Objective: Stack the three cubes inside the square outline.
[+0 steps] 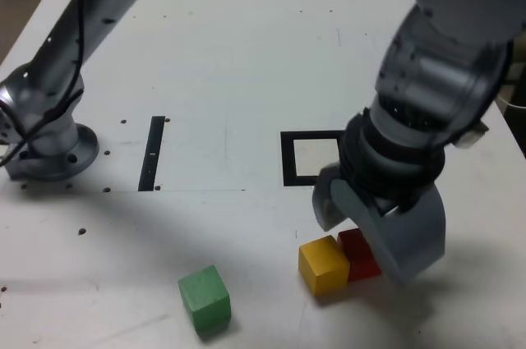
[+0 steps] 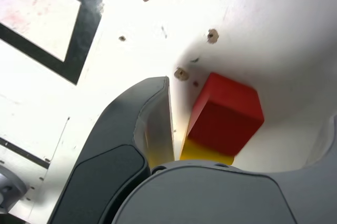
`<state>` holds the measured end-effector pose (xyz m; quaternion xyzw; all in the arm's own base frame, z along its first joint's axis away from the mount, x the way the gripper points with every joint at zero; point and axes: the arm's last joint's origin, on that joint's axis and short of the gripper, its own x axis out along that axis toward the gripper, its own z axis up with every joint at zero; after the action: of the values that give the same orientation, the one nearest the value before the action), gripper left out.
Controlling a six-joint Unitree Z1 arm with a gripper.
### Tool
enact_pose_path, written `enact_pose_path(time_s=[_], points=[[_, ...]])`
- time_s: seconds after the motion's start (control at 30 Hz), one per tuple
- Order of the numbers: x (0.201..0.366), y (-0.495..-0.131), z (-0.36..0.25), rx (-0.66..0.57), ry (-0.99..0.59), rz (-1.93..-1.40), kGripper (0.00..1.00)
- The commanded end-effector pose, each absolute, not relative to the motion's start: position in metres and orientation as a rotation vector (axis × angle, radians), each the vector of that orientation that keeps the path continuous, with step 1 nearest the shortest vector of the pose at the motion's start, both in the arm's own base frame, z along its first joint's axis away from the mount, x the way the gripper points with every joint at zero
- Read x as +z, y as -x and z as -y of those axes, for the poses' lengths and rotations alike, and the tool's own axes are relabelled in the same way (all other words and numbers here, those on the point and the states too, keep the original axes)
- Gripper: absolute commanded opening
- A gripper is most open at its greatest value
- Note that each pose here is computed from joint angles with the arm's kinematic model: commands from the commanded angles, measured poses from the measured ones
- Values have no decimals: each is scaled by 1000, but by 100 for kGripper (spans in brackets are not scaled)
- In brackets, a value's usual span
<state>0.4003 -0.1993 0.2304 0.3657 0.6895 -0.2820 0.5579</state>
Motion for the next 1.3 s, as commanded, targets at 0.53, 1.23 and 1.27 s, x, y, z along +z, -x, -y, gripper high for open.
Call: enact_pose_path(time_s=[0.53,1.23,1.27], points=[[213,-414,201,-602,-815,-1645,59],[216,-415,201,-584,-808,-1631,31],[216,-414,201,-583,-808,-1631,31]])
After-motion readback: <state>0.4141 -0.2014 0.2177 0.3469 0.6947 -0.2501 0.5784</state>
